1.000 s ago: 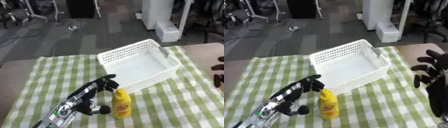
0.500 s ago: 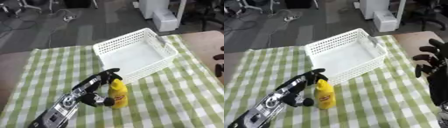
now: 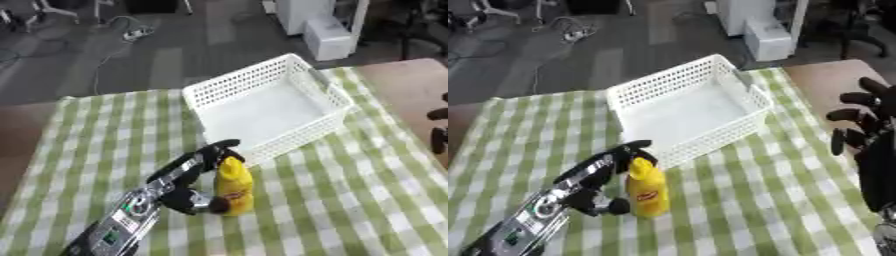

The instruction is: Pick up objects on the table and place them in the box.

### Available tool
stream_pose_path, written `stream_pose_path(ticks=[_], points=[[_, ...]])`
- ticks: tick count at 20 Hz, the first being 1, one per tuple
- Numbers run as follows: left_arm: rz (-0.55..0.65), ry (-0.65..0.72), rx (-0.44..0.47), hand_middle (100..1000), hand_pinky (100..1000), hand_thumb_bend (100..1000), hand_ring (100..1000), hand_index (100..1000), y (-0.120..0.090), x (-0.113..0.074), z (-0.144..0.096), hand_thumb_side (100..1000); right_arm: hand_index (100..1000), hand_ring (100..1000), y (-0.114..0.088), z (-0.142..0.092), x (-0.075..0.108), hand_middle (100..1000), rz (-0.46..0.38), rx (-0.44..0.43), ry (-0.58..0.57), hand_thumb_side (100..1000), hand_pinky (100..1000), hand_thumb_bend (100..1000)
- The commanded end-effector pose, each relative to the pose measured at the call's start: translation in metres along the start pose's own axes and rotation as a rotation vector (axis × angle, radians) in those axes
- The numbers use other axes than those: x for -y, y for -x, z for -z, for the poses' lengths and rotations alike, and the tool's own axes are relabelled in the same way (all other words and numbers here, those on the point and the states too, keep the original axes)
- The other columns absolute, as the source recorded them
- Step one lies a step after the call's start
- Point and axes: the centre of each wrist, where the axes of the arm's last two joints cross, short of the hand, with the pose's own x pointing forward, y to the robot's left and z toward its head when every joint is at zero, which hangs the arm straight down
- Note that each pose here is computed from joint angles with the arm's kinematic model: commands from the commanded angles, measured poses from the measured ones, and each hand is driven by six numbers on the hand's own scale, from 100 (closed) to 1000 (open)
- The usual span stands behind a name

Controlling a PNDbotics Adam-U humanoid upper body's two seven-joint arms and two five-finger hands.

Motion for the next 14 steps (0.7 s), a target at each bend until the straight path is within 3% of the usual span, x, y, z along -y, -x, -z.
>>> stream_pose_path(ticks=[1, 14], points=[[0.016, -0.005, 0.022, 743, 789, 825, 814, 990, -0.004, -0.004, 0.004, 615, 788, 548, -0.008, 0.005, 0.0, 616, -0.012, 0.035, -0.005, 581, 222, 640], [0.006, -0.018, 0.018, 739, 800, 840, 815, 988, 0.01, -0.001, 0.006, 622, 788, 547, -0.009, 0.008, -0.004, 614, -0.009, 0.042, -0.007, 578, 219, 647]])
